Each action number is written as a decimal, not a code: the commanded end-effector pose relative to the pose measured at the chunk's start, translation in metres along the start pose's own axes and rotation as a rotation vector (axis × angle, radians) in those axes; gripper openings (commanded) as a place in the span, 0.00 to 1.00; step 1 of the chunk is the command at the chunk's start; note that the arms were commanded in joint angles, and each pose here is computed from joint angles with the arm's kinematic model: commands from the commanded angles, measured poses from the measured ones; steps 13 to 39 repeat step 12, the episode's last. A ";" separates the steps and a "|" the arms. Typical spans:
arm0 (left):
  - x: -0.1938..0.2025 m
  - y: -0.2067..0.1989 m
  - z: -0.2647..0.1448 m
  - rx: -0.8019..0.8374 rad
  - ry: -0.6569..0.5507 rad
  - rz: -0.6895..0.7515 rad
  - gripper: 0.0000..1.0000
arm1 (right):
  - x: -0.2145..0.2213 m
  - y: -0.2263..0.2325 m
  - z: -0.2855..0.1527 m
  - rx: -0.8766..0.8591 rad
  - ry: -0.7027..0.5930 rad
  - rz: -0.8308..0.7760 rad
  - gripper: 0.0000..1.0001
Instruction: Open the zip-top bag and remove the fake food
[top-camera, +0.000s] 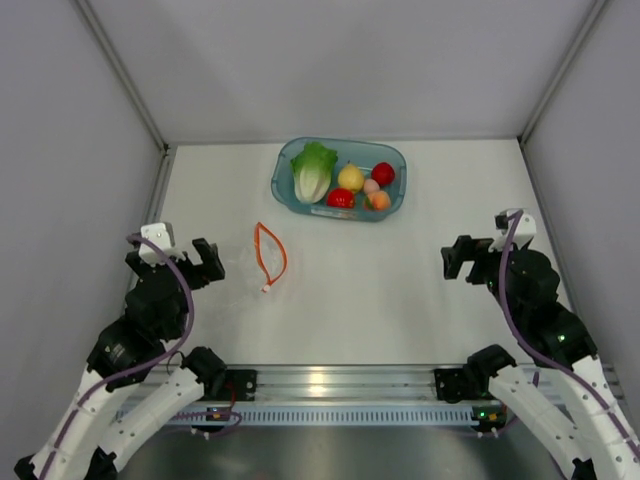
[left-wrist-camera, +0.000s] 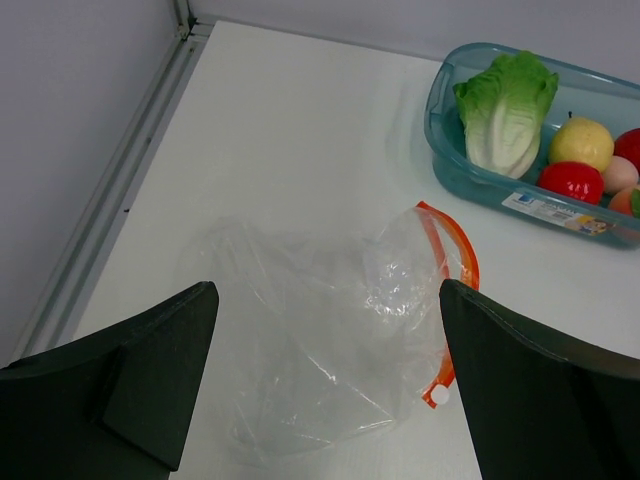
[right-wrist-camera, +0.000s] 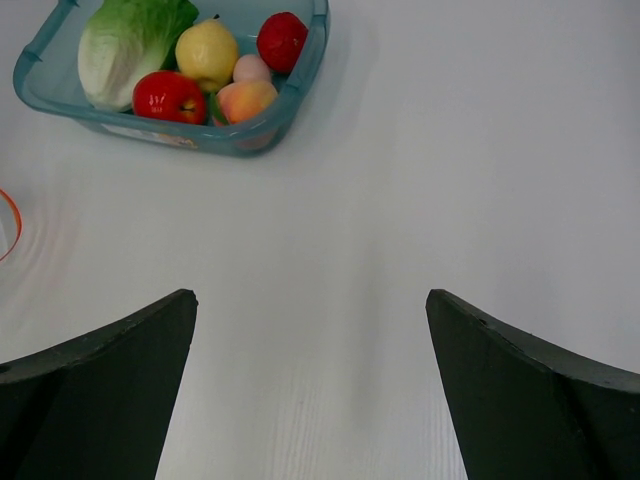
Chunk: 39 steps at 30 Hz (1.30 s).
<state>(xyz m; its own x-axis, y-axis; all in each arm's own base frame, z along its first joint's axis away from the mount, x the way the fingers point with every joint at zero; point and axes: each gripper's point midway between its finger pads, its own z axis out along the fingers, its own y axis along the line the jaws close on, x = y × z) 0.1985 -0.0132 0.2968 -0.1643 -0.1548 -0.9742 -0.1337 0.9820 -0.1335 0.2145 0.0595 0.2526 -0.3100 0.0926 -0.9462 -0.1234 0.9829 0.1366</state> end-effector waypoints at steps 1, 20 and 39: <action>0.002 -0.007 0.009 0.024 0.004 0.009 0.98 | -0.015 -0.003 0.002 0.022 -0.053 0.003 0.99; 0.013 -0.008 0.030 0.017 0.063 0.005 0.98 | -0.014 -0.004 0.004 0.029 -0.041 0.003 0.99; 0.013 -0.008 0.030 0.017 0.063 0.005 0.98 | -0.014 -0.004 0.004 0.029 -0.041 0.003 0.99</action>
